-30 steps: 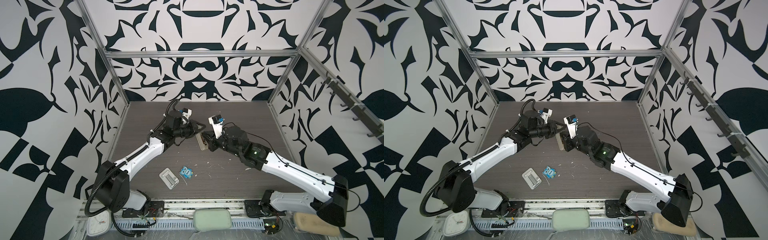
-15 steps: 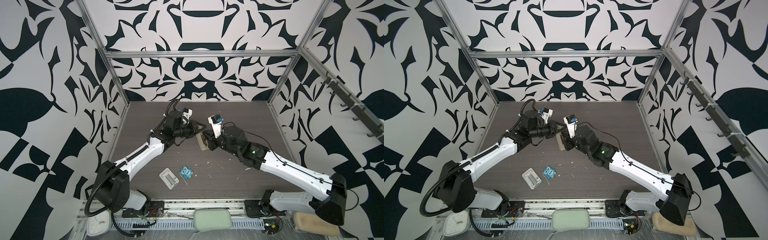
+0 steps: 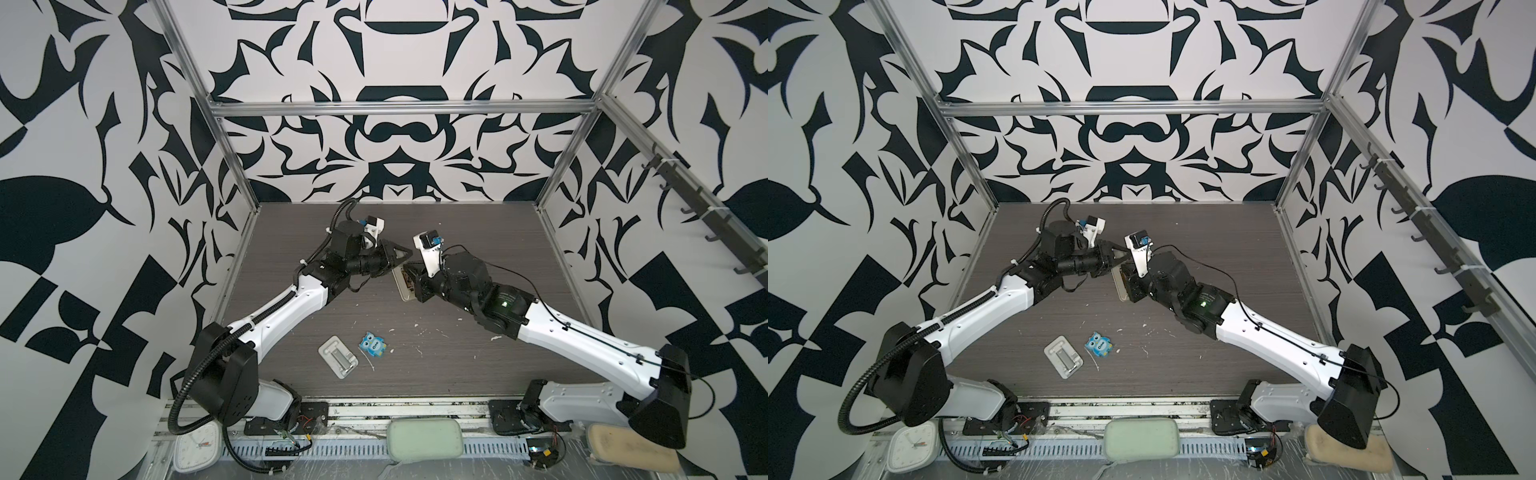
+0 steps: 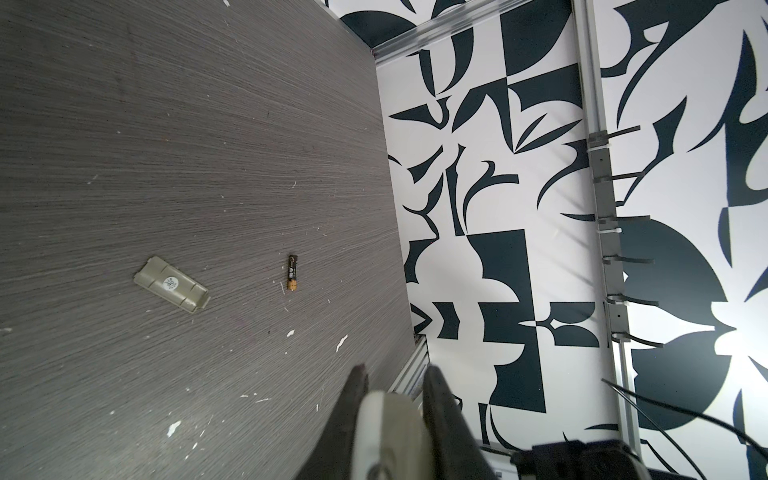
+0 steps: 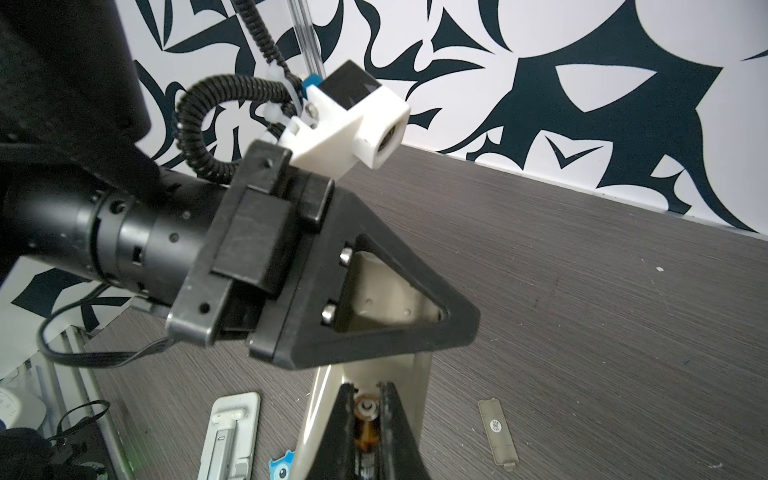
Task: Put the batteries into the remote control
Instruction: 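Carry the battery with the right gripper toward the remote in the left gripper, then lower the battery toward the open compartment with the right gripper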
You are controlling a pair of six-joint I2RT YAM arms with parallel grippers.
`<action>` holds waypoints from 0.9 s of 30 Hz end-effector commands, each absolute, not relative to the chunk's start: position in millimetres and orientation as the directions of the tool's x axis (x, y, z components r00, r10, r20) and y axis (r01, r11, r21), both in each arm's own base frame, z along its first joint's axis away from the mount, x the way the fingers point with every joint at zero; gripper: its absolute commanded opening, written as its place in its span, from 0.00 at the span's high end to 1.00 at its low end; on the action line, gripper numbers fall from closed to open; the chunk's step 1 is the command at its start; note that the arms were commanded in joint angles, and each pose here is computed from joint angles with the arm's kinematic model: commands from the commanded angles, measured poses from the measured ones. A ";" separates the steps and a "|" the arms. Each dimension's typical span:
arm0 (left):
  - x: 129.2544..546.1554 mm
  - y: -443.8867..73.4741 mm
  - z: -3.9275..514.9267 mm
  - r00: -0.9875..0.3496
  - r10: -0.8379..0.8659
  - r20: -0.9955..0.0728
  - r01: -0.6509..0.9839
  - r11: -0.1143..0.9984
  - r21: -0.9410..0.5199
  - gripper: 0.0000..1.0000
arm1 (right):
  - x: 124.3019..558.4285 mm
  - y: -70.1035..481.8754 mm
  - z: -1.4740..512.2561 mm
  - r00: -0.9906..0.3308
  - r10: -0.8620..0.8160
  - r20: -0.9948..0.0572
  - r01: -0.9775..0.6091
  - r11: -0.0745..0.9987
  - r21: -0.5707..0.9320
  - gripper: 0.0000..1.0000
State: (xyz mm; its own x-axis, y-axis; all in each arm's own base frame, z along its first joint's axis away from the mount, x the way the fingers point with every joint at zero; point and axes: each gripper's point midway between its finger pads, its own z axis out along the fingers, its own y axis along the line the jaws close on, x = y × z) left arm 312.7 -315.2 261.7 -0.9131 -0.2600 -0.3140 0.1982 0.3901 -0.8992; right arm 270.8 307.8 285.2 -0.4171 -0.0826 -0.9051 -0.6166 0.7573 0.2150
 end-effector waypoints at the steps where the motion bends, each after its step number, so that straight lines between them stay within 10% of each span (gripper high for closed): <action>1: 308.7 -310.5 278.0 -0.898 -0.270 -0.348 0.237 0.369 -0.899 1.00 | 268.6 308.9 288.1 -0.411 -0.097 -0.906 -0.622 0.757 0.201 1.00; 20: 304.7 -306.8 274.4 -0.893 -0.250 -0.374 0.256 0.401 -0.879 1.00 | 262.2 314.8 271.4 -0.441 -0.166 -0.882 -0.624 0.763 0.168 1.00; 27: 303.1 -306.4 272.0 -0.894 -0.245 -0.376 0.259 0.402 -0.878 1.00 | 264.6 314.8 273.5 -0.443 -0.161 -0.882 -0.614 0.771 0.168 0.85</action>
State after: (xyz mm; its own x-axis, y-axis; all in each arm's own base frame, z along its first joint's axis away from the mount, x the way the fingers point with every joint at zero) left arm 307.0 -309.0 250.3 -0.9131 -0.2357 -0.3326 0.2048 0.4403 -0.8742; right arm 262.5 317.6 267.1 -0.4438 -0.1573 -0.8822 -0.6293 0.7556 0.1819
